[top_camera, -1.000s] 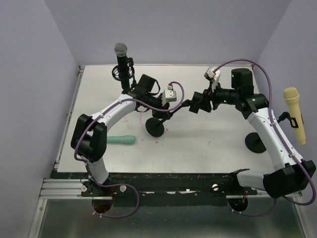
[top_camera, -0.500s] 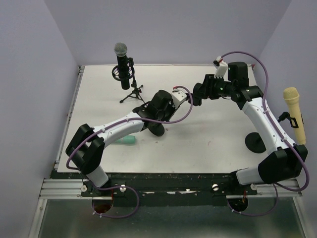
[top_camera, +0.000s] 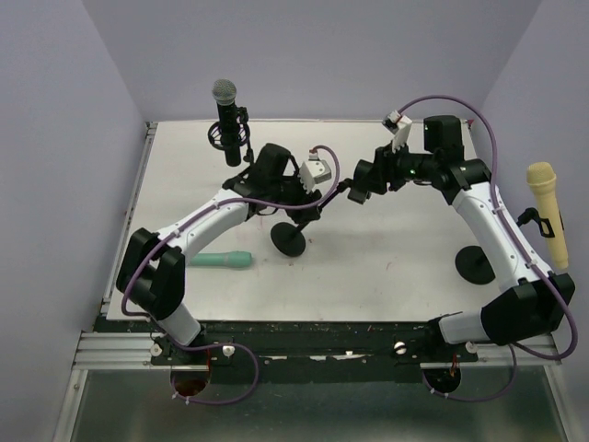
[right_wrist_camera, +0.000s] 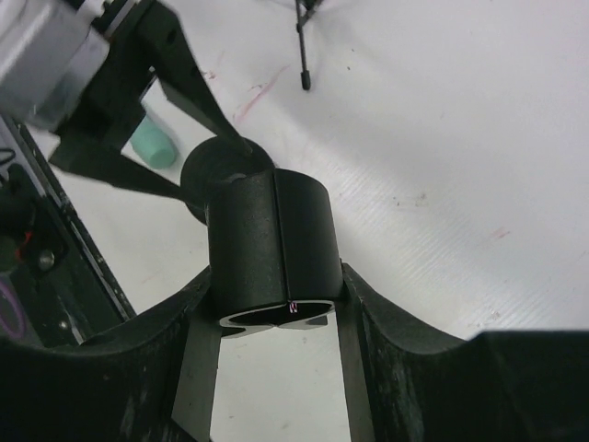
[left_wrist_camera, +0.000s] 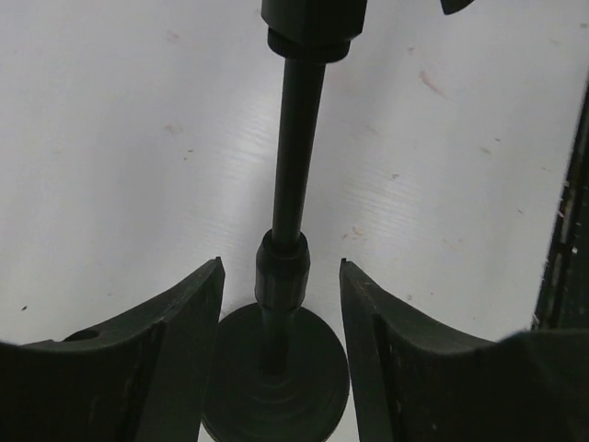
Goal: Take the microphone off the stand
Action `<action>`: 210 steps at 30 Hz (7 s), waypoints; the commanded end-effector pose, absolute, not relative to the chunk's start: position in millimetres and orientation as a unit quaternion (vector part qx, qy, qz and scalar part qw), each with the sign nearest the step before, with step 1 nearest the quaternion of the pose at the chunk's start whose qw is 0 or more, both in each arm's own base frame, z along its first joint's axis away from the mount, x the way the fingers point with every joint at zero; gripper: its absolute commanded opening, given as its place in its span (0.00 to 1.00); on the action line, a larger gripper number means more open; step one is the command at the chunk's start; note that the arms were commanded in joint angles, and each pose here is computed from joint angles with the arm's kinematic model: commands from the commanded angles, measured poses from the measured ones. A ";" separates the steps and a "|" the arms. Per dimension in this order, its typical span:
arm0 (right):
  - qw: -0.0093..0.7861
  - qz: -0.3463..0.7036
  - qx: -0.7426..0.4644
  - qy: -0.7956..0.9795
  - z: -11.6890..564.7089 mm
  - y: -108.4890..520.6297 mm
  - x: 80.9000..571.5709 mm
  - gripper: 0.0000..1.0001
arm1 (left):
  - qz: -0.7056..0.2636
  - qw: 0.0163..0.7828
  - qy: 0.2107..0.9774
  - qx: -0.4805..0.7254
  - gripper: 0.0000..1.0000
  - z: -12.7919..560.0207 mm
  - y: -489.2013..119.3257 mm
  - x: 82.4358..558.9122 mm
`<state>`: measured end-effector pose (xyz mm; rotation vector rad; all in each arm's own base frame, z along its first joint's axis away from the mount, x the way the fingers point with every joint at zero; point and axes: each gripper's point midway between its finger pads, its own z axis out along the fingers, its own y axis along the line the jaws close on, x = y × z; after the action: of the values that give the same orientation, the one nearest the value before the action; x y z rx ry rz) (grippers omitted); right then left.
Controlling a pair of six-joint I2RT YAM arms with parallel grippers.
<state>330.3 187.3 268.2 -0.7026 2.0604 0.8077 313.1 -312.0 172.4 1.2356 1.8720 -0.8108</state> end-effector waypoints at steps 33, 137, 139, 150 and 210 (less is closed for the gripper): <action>0.308 0.322 -0.101 0.890 223.2 175.9 326.0 0.01 | -0.135 0.465 0.842 0.236 0.00 160.8 -309.1 380.3; 0.370 0.323 -0.109 0.864 300.1 179.9 353.2 0.01 | -0.099 0.529 0.822 0.186 0.00 181.3 -310.9 410.8; 0.391 0.317 -0.123 0.855 307.6 178.7 356.4 0.01 | -0.147 0.511 0.816 0.226 0.21 182.3 -324.5 394.1; 0.467 0.273 -0.247 0.804 345.2 174.8 361.4 0.01 | -0.259 0.405 0.768 0.424 0.78 179.3 -313.4 302.5; 0.386 0.234 -0.385 0.805 315.6 202.9 303.8 0.94 | -0.467 0.434 0.584 0.502 0.80 296.3 -369.2 262.2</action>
<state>316.3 198.3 285.4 -1.0259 2.0592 0.5352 268.6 -333.8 240.0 1.1508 1.7011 -0.9937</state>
